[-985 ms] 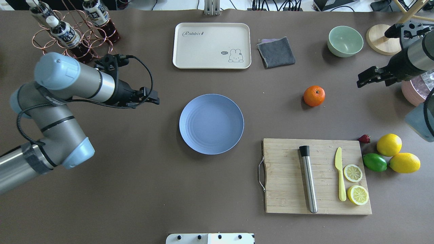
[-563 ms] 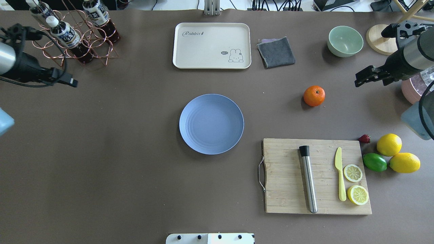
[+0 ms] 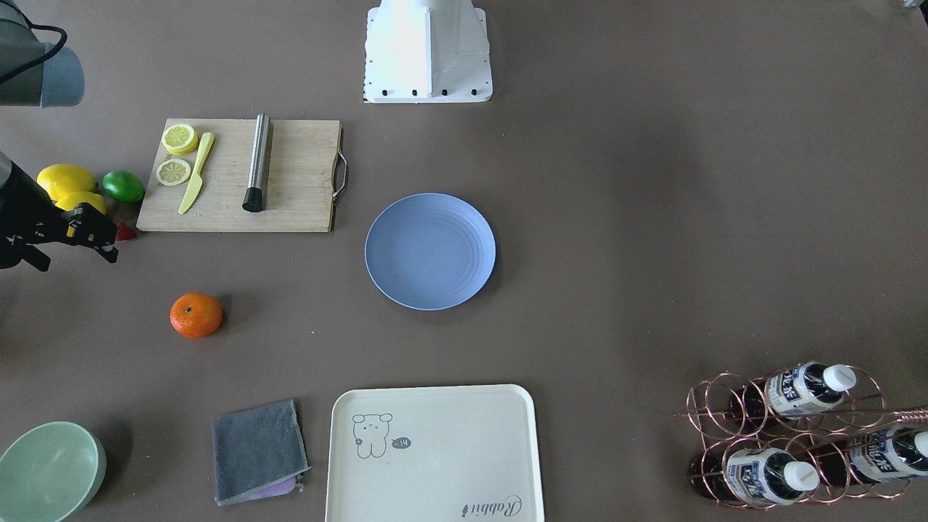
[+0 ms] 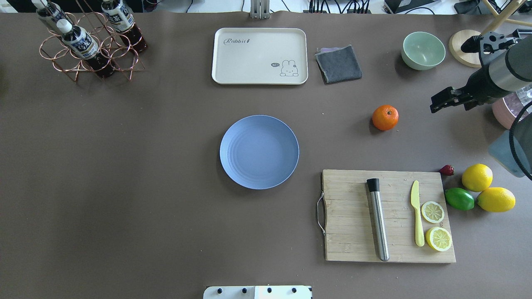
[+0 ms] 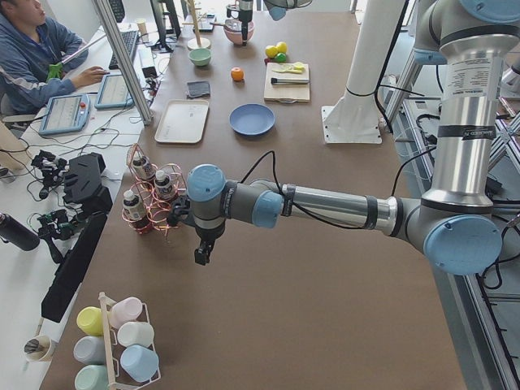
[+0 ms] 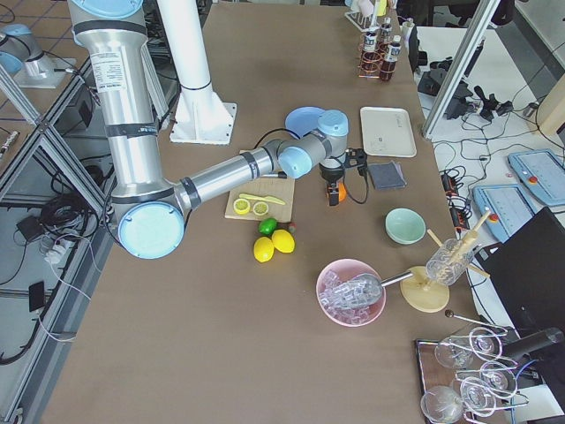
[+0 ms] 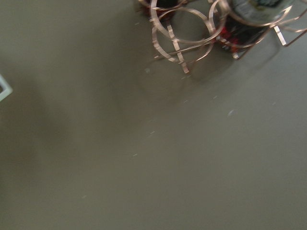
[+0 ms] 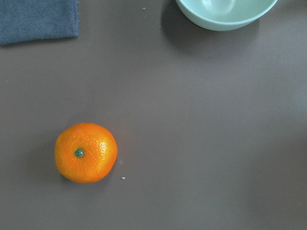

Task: Pick orange to plate
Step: 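Withdraw the left arm while the right gripper moves toward the orange, then lower the right gripper over the orange tangerine and grasp it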

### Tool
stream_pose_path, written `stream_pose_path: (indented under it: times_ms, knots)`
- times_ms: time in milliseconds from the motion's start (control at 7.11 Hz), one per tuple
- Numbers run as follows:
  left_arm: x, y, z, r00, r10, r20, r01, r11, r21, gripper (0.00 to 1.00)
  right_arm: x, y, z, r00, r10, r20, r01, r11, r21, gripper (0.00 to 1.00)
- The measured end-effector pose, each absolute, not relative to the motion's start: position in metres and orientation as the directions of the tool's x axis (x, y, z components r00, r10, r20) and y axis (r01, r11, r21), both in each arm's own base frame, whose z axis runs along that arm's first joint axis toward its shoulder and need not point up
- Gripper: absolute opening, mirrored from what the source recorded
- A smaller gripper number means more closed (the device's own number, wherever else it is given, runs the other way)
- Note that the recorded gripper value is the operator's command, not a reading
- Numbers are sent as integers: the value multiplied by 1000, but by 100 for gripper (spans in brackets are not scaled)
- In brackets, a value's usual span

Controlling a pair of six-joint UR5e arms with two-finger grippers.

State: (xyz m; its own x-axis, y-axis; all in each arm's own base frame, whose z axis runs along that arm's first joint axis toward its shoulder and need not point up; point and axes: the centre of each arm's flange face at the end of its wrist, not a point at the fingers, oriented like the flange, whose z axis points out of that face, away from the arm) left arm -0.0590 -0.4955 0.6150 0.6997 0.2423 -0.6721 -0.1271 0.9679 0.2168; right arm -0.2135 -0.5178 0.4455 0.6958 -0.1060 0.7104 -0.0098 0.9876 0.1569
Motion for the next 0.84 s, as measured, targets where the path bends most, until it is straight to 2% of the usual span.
stream_pose_path:
  times_ms: [281, 563, 844]
  knots:
    - [-84, -443, 674, 682, 155, -715, -129, 987, 91, 98, -243, -511, 431, 713, -161, 683, 19, 977, 211, 100]
    - [-83, -423, 689, 650, 132, -748, -124, 990, 67, 98, -273, -512, 414, 729, -200, 654, 31, 965, 259, 100]
    - [-81, -423, 686, 637, 155, -756, -122, 987, 100, 98, -294, -518, 412, 733, -174, 658, 17, 971, 237, 100]
